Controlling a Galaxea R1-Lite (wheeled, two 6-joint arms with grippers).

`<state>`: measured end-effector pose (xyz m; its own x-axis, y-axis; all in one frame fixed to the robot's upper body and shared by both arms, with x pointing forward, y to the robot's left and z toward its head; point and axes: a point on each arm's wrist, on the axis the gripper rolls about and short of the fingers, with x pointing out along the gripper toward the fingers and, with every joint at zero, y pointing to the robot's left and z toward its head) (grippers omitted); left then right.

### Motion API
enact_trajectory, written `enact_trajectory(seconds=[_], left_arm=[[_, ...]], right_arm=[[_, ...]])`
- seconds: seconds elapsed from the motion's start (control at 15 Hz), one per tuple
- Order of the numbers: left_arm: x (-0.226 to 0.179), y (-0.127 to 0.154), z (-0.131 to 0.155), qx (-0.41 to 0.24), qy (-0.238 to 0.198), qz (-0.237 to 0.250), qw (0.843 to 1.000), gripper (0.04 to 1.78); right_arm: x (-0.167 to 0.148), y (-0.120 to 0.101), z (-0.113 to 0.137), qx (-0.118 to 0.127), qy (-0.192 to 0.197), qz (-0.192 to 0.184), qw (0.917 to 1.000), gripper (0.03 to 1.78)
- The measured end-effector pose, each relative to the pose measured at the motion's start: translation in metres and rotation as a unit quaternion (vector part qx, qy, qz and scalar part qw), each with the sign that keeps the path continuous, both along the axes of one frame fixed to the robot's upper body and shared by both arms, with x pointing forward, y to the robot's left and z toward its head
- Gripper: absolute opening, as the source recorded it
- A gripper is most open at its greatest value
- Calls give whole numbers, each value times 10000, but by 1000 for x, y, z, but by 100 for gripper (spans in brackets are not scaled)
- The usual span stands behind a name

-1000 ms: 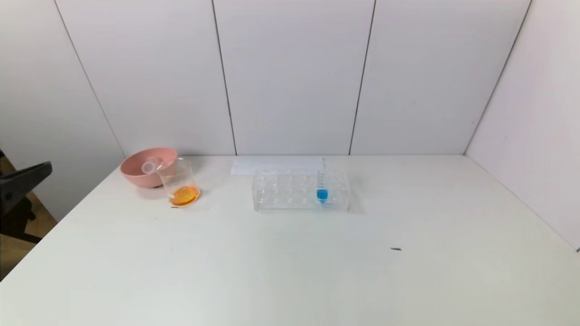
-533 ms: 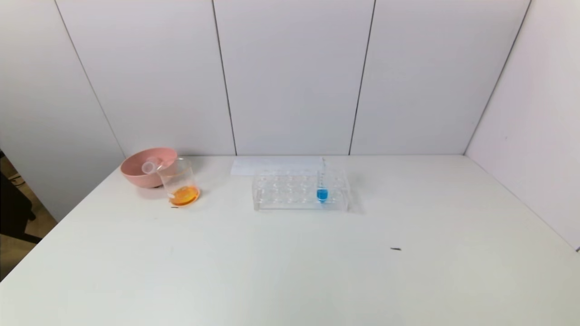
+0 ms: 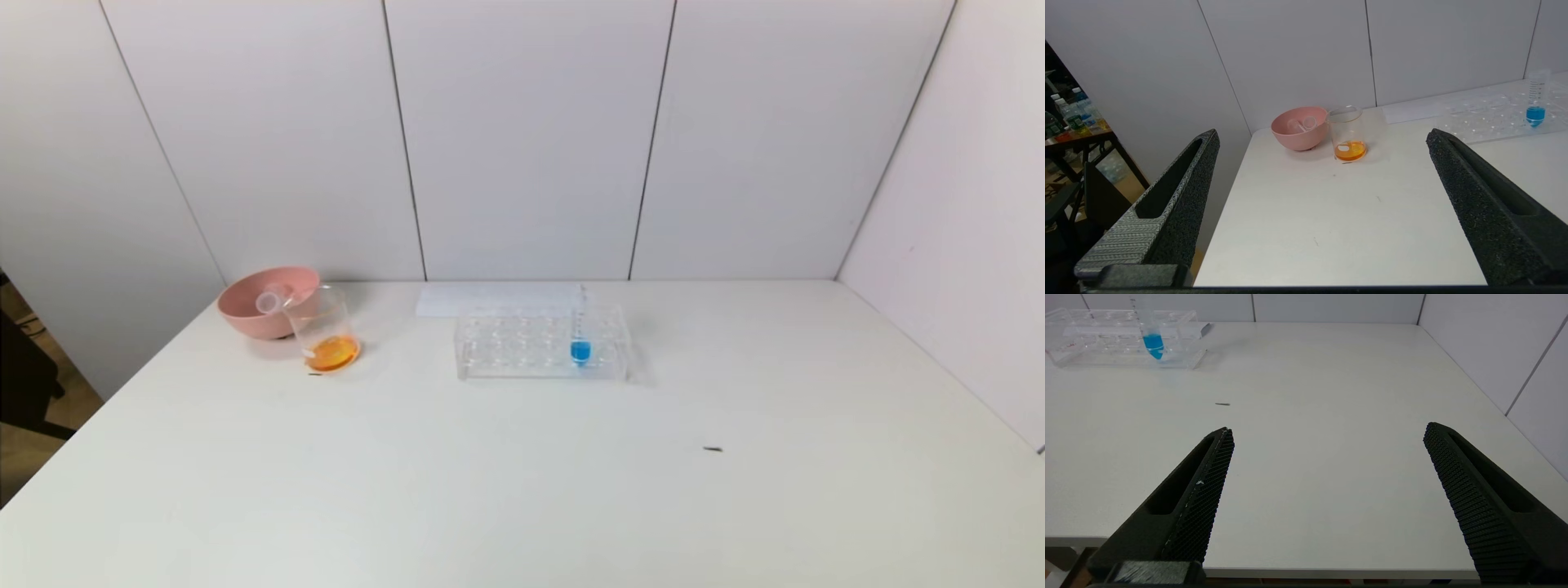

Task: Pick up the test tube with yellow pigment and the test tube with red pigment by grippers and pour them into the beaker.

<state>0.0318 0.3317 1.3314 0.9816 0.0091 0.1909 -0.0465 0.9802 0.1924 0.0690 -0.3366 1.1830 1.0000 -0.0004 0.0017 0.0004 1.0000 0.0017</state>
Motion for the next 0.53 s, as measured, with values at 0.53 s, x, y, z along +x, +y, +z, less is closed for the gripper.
enact_trajectory(seconds=[0.53], left_arm=[[-9, 1, -47, -48, -835, -123, 9964, 177]], right_arm=[[0, 0, 0, 0, 0, 4, 10000, 170]])
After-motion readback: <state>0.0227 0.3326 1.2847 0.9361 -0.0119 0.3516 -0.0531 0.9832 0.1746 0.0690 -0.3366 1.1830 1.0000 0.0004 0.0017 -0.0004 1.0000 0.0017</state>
